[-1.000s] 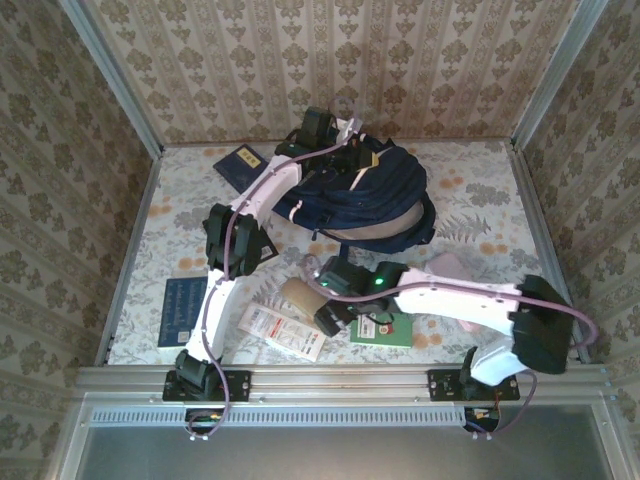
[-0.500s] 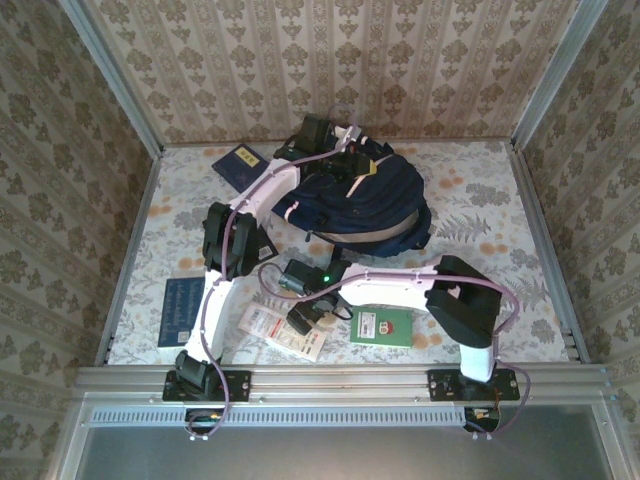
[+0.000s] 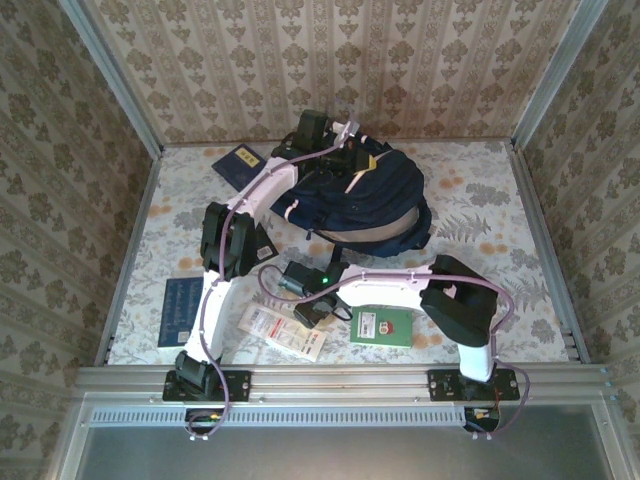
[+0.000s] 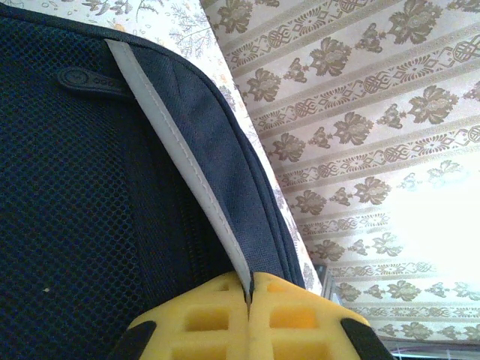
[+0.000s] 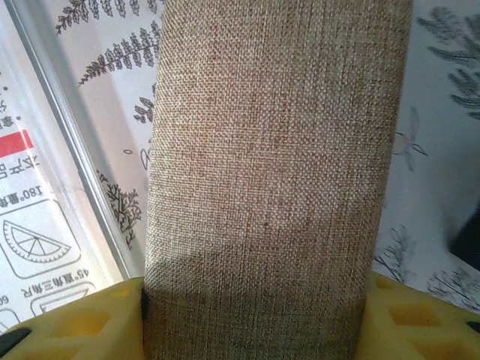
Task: Pack the student bag
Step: Pick up the glasses case at the center of the table, then place the glasses case in the student bag.
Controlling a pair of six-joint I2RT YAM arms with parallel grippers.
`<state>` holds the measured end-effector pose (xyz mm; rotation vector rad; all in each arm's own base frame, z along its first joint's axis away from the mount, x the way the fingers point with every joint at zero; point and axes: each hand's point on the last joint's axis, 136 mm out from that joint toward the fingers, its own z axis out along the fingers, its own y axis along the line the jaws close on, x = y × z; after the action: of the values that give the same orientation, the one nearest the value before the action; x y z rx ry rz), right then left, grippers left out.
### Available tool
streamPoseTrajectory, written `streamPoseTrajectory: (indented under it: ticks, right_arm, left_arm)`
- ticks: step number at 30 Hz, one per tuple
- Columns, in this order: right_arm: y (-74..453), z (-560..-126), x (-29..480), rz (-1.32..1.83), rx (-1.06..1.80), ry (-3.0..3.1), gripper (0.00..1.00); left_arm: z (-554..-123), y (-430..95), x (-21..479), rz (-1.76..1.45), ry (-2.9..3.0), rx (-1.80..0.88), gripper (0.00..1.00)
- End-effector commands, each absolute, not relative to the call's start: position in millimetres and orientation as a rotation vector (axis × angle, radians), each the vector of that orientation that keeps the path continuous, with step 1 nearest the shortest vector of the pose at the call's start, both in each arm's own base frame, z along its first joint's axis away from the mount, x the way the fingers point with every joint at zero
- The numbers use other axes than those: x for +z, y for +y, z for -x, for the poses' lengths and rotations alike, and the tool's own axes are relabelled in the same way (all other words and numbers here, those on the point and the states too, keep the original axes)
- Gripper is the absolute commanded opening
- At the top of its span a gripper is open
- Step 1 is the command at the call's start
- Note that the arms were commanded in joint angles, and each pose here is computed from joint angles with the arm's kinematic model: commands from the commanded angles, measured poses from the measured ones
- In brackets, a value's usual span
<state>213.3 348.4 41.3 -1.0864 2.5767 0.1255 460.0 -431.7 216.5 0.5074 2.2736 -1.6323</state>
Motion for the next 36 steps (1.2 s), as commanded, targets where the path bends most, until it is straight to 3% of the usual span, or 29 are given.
streamPoseTrajectory:
  ticks: [1, 12, 24, 31, 36]
  right_arm:
    - [335.3, -225.5, 86.1, 0.993, 0.129, 2.480, 0.50]
    - [253.0, -230.8, 160.9, 0.627, 0.283, 2.355, 0.50]
    - [134.1, -236.4, 153.7, 0.047, 0.323, 2.411, 0.50]
    - [127.7, -266.4, 177.7, -0.079, 0.457, 2.403, 0.50]
    - [133.7, -314.7, 195.4, -0.212, 0.620, 2.390, 0.50]
  left_arm:
    - [-453.5, -425.3, 298.4, -0.606, 2.069, -1.681, 0.00]
    - [-444.1, -422.3, 341.9, -0.646, 1.987, -1.703, 0.00]
    - [-427.6, -407.4, 399.7, -0.736, 1.855, -1.778, 0.00]
    - [-408.5, -401.5, 426.4, -0.801, 1.788, -1.783, 0.00]
    - [-406.4, -395.3, 432.2, -0.792, 1.782, -1.793, 0.00]
